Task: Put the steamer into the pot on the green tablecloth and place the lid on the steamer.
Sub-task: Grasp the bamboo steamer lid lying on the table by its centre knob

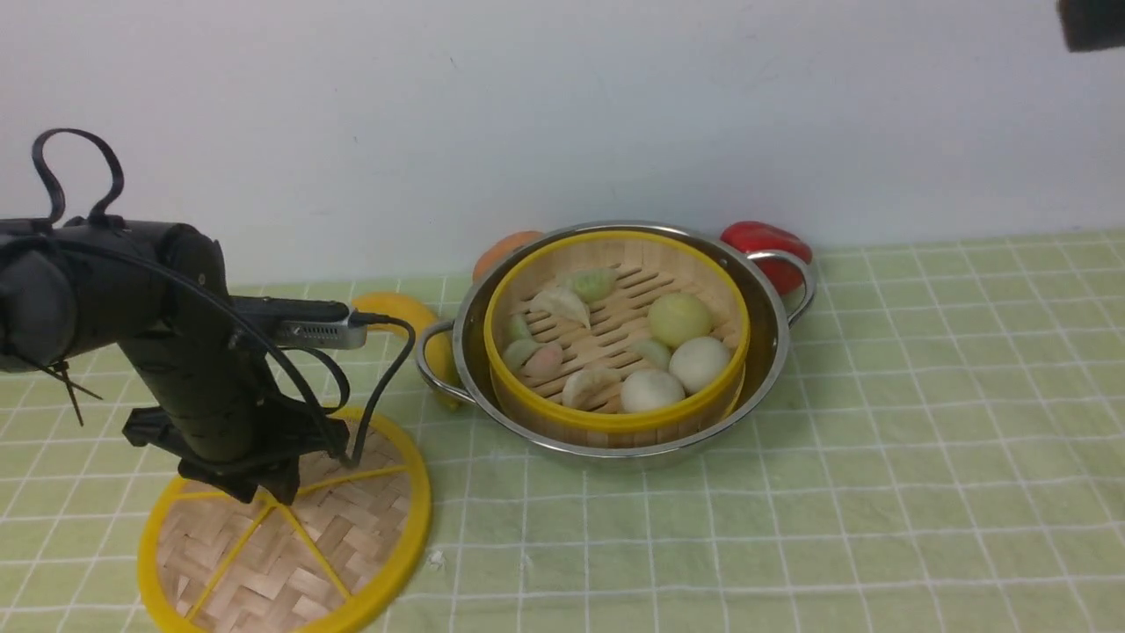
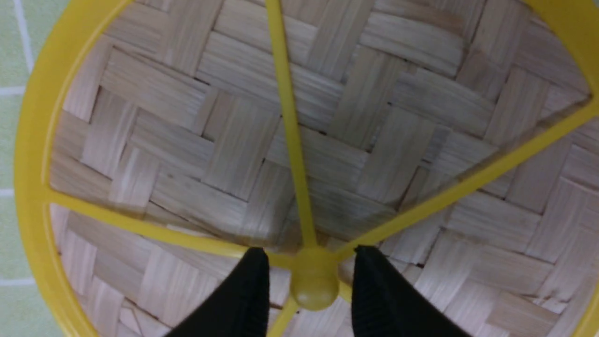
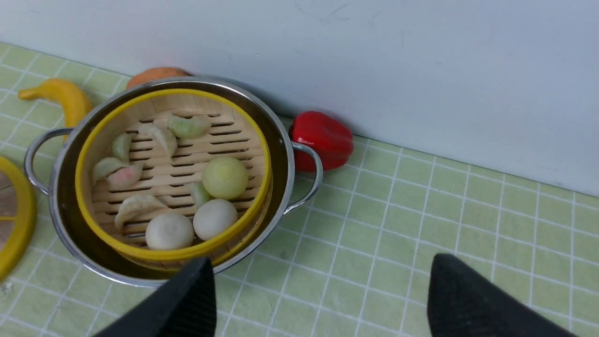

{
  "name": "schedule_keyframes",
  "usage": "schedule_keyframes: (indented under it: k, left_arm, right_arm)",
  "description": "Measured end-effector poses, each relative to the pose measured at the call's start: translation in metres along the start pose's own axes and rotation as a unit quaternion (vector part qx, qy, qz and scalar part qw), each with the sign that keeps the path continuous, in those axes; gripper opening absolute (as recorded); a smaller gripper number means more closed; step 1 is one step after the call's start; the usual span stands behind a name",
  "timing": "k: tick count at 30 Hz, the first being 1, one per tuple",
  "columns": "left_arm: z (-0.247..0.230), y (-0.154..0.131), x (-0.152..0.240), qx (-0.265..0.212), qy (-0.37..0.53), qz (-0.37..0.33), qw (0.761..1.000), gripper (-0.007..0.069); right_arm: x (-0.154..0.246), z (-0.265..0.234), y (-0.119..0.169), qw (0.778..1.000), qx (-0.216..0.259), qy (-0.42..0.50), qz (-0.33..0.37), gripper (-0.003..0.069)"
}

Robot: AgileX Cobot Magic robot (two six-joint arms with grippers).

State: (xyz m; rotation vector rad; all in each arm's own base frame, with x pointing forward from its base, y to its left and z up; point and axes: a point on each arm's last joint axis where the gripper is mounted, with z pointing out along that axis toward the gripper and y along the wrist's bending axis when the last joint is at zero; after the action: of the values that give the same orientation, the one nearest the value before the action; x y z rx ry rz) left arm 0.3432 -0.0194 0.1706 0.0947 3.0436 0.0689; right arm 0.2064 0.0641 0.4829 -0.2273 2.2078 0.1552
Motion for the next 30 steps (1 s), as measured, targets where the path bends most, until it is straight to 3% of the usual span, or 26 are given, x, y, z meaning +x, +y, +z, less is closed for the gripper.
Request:
schedule_keyframes:
  k: [3, 7, 11, 15, 17, 20, 22, 25, 26, 29, 30]
  left_arm:
    - [0.005, 0.000, -0.001, 0.001, 0.007, -0.008, 1.000, 0.0225]
    - [0.004, 0.000, -0.001, 0.000, 0.008, -0.017, 1.000, 0.0118]
    - [-0.005, 0.002, -0.004, -0.012, 0.016, -0.018, 1.000, 0.0117]
    - [-0.045, 0.011, -0.014, -0.051, 0.007, -0.013, 0.999, 0.0117]
    - [-0.092, 0.019, -0.025, -0.080, -0.036, -0.028, 0.996, 0.0117]
    - [-0.143, 0.015, -0.039, -0.084, -0.114, -0.032, 0.989, 0.0117]
    - [-0.174, 0.001, -0.048, -0.073, -0.168, -0.015, 0.983, 0.0117]
    - [-0.208, -0.049, -0.059, -0.029, -0.232, 0.045, 0.971, 0.0117]
    - [-0.206, -0.049, -0.060, -0.030, -0.230, 0.046, 0.972, 0.0117]
    - [-0.201, -0.125, -0.072, 0.010, -0.242, 0.122, 0.962, 0.0117]
    - [-0.195, -0.130, -0.075, 0.011, -0.237, 0.127, 0.963, 0.0117]
  right_arm:
    - [0.010, -0.024, -0.003, 1.000, 0.000, -0.022, 0.001, 0.0582]
    - [0.017, -0.042, -0.008, 0.999, 0.014, -0.043, -0.004, 0.0582]
    - [0.019, -0.051, -0.012, 0.998, 0.032, -0.056, -0.011, 0.0582]
    - [0.020, -0.058, -0.017, 0.996, 0.055, -0.066, -0.018, 0.0582]
    - [0.020, -0.063, -0.020, 0.994, 0.073, -0.074, -0.020, 0.0582]
    - [0.021, -0.068, -0.024, 0.993, 0.089, -0.082, -0.016, 0.0582]
    - [0.022, -0.070, -0.025, 0.992, 0.092, -0.086, -0.011, 0.0582]
    - [0.022, -0.072, -0.025, 0.991, 0.094, -0.090, -0.006, 0.0582]
    - [0.022, -0.072, -0.025, 0.991, 0.094, -0.090, -0.006, 0.0582]
    - [0.022, -0.073, -0.025, 0.991, 0.095, -0.090, -0.005, 0.0582]
    - [0.022, -0.073, -0.025, 0.991, 0.095, -0.090, -0.005, 0.0582]
